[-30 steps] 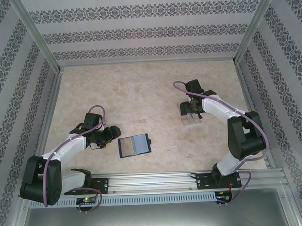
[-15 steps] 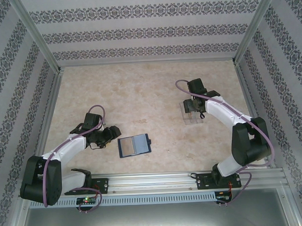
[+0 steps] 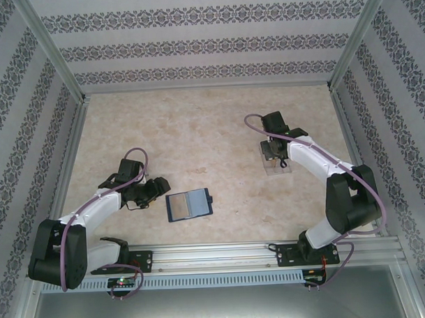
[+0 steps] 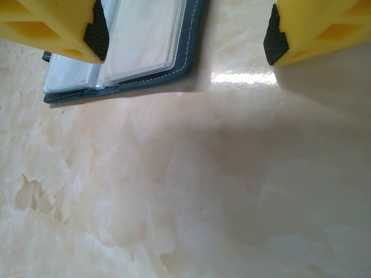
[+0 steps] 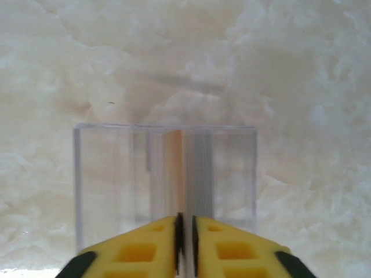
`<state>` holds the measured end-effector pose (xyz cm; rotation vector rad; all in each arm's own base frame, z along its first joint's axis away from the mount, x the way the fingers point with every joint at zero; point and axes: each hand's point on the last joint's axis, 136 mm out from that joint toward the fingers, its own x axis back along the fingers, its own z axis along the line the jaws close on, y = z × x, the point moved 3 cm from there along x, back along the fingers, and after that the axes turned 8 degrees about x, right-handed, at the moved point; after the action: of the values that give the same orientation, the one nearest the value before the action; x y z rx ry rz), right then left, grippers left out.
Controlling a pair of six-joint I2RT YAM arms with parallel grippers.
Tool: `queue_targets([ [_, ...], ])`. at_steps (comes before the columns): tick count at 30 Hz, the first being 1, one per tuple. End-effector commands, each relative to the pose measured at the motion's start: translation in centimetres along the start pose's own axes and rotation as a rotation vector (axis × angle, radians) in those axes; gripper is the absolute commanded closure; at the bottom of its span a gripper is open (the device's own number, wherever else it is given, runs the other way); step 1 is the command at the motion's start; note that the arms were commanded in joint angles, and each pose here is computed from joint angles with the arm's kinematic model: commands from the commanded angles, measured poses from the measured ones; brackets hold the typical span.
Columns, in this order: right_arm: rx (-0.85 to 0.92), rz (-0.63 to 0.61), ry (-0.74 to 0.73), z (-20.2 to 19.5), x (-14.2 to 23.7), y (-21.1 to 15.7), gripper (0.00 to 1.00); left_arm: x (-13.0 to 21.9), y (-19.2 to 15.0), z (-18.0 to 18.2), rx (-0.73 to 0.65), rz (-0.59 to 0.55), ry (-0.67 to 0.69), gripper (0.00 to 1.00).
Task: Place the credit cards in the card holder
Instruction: Pick up the credit card from the storage box.
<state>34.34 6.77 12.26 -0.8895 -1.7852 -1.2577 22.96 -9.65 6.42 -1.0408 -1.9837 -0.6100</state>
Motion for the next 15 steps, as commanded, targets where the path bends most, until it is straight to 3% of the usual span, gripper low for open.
queue_targets([
  [1,0.008,0.013,0.001,0.0,0.6,-0.5,0.96,0.1,-0.7,0.8,-0.016,0.014,0.031,0.26],
  [2,0.009,0.012,0.006,0.1,0.7,-0.6,1.0,0.0,-0.8,0.7,-0.018,0.022,0.028,0.26],
  [7,-0.017,0.003,0.035,0.4,1.1,-0.5,1.0,0.2,-0.9,0.7,-0.01,0.005,0.006,0.25],
  [15,-0.113,-0.158,0.194,1.1,5.5,1.2,1.0,0.8,-0.7,-0.1,-0.012,0.016,0.008,0.25],
])
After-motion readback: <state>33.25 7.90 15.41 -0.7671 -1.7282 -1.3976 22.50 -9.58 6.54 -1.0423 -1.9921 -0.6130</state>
